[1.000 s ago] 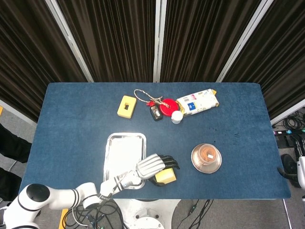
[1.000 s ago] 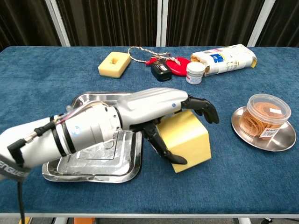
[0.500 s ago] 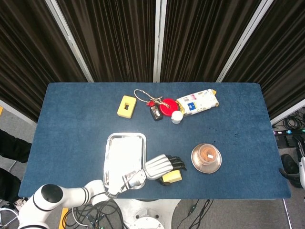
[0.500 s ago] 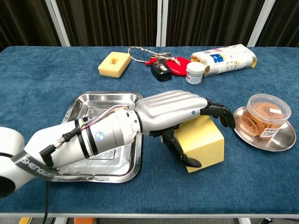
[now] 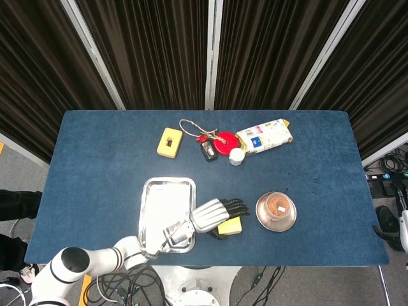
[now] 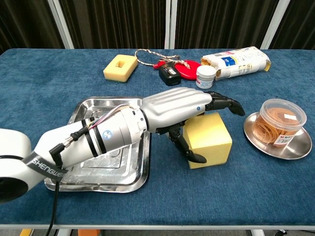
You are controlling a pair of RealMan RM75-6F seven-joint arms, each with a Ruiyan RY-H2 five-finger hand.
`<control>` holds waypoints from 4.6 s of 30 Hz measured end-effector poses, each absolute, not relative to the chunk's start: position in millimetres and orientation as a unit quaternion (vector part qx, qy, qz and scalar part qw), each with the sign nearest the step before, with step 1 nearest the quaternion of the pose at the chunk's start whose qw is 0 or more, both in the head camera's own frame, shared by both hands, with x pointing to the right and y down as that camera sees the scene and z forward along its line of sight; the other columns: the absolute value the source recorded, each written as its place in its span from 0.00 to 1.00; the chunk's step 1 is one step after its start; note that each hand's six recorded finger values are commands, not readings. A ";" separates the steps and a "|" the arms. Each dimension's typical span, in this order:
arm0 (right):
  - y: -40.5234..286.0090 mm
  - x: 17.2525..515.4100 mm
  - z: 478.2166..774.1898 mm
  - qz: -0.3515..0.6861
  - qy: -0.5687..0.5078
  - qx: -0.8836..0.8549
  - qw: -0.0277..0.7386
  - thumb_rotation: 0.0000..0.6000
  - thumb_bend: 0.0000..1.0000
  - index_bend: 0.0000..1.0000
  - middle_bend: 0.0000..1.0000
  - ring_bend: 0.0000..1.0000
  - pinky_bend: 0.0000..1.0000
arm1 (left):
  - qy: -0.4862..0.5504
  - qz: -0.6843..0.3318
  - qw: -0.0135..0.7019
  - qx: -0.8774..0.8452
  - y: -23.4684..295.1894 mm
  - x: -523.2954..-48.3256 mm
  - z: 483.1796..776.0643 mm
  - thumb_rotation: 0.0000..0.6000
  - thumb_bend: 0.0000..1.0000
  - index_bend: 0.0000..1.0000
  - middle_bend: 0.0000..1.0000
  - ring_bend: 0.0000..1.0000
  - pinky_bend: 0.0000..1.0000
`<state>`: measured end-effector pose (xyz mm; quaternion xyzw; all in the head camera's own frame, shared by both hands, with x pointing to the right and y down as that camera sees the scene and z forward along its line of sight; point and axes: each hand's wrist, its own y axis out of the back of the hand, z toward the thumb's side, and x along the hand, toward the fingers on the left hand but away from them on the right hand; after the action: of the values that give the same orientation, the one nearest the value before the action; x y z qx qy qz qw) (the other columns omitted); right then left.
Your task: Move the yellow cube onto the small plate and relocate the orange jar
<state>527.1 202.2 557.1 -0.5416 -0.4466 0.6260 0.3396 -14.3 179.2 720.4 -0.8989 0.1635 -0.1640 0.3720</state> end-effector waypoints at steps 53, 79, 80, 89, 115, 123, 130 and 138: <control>160.4 321.6 676.5 0.578 -0.184 -0.698 0.380 1.00 0.08 0.00 0.04 0.00 0.00 | 0.359 -0.582 0.405 -0.606 157.6 -426.2 630.4 1.00 0.01 0.14 0.09 0.05 0.27; 145.3 297.5 671.2 0.546 -0.206 -0.706 0.402 1.00 0.24 0.18 0.32 0.27 0.42 | 0.364 -0.586 0.376 -0.618 169.3 -436.3 637.4 1.00 0.01 0.14 0.09 0.05 0.27; 141.5 294.1 669.2 0.542 -0.207 -0.706 0.405 1.00 0.24 0.18 0.32 0.27 0.42 | 0.365 -0.586 0.376 -0.618 169.8 -437.0 636.4 1.00 0.01 0.14 0.09 0.05 0.27; 104.8 236.6 677.6 0.505 -0.193 -0.724 0.428 1.00 0.23 0.18 0.32 0.27 0.42 | 0.371 -0.586 0.384 -0.609 172.9 -443.0 625.3 1.00 0.01 0.14 0.09 0.05 0.27; 76.5 114.7 735.8 0.471 -0.152 -0.772 0.399 1.00 0.08 0.00 0.00 0.00 0.03 | 0.386 -0.586 0.376 -0.605 177.1 -456.1 620.6 1.00 0.01 0.14 0.09 0.05 0.27; 72.3 124.0 678.6 0.430 -0.177 -0.778 0.421 1.00 0.08 0.00 0.03 0.00 0.03 | 0.381 -0.583 0.376 -0.611 177.1 -449.6 622.9 1.00 0.01 0.14 0.09 0.05 0.27; 100.7 138.7 625.7 0.405 -0.167 -0.795 0.420 1.00 0.07 0.00 0.07 0.00 0.04 | 0.377 -0.582 0.376 -0.615 176.1 -442.8 626.4 1.00 0.01 0.14 0.09 0.05 0.27; 149.9 159.8 612.4 0.420 -0.124 -0.816 0.377 1.00 0.05 0.00 0.09 0.00 0.10 | 0.377 -0.582 0.371 -0.618 177.6 -441.5 629.0 1.00 0.01 0.14 0.09 0.05 0.27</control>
<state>159.8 149.9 612.4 -0.8160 -0.1237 0.4203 0.3770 -441.5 177.6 629.0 -0.6183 0.3765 -0.5818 0.3708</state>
